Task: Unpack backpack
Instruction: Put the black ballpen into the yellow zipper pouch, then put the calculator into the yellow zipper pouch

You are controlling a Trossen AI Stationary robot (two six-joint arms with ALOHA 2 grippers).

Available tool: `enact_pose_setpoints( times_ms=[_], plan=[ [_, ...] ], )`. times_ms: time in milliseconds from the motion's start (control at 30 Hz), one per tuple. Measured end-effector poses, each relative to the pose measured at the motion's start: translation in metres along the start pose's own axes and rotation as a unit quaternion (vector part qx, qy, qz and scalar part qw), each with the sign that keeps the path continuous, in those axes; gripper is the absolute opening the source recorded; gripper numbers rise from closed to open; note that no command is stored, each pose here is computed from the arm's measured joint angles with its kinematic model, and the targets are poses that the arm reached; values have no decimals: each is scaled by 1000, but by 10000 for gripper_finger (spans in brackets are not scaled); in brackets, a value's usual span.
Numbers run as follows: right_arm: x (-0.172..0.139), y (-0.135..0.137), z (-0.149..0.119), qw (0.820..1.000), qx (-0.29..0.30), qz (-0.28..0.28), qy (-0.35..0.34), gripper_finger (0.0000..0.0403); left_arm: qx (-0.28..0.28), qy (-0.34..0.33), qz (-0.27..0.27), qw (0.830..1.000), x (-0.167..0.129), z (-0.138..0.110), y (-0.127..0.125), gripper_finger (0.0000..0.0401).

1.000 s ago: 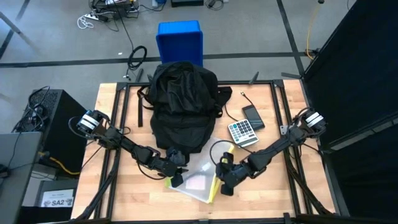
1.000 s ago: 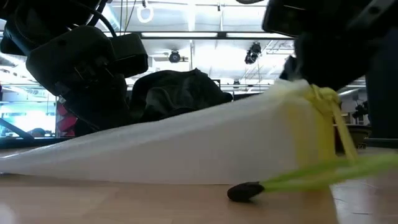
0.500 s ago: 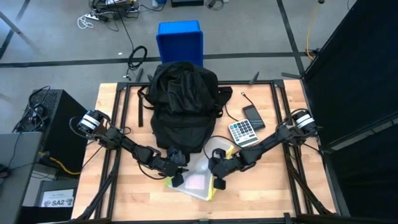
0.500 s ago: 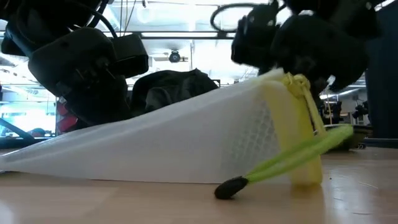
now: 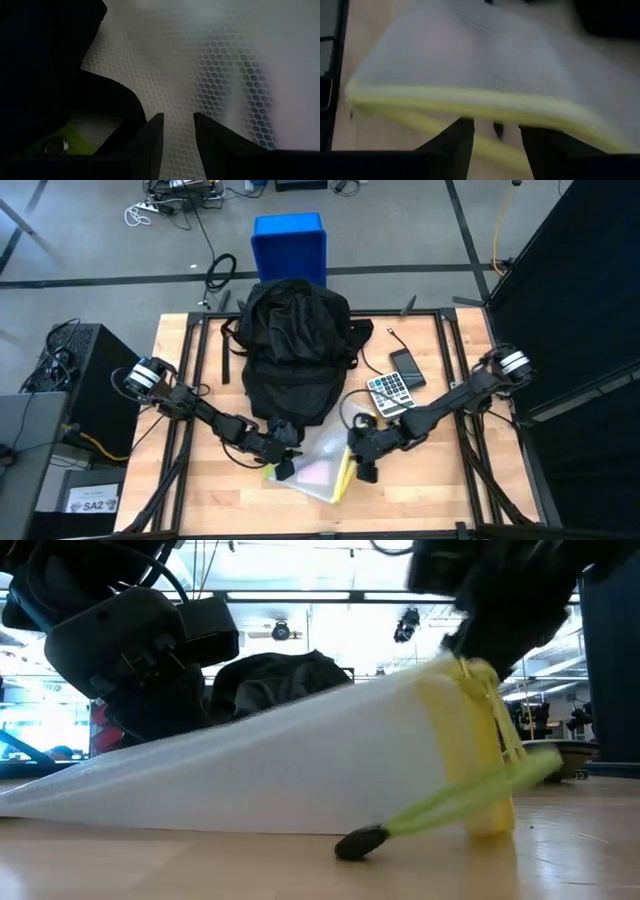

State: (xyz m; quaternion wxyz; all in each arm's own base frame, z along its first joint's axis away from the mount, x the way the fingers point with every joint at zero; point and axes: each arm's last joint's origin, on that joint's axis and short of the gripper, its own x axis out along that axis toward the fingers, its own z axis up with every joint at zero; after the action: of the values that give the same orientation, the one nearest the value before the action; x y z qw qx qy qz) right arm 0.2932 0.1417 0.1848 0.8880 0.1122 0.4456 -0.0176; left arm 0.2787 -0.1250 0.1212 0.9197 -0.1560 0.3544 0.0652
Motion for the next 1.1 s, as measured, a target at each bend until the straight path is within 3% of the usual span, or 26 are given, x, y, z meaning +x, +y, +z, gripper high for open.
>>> enact_pose_setpoints(
  times_ms=[133, 333, 600, 800, 933, 1100],
  plan=[
    [-31, 1, -12, 998, 9, -53, 14, 142, 0, 0, 0, 1000, 0, 0, 0, 87],
    [-53, -12, -39, 975, -42, -210, 62, 129, -1, -1, 0, 1000, 0, 0, 0, 87],
    [-38, -37, -61, 941, -77, -297, 143, 148, -1, -1, 0, 1000, 0, 0, 0, 87],
    [-21, -66, -70, 914, -59, -362, 173, 164, -1, -1, 1, 1000, 0, 0, 0, 87],
    [-12, -82, -71, 901, -53, -380, 203, 126, -2, -1, 1, 1000, 0, 0, 1, 87],
    [-13, -86, -69, 893, -75, -395, 202, 18, -2, -1, 1, 1000, 0, 0, 1, 87]
  ],
)
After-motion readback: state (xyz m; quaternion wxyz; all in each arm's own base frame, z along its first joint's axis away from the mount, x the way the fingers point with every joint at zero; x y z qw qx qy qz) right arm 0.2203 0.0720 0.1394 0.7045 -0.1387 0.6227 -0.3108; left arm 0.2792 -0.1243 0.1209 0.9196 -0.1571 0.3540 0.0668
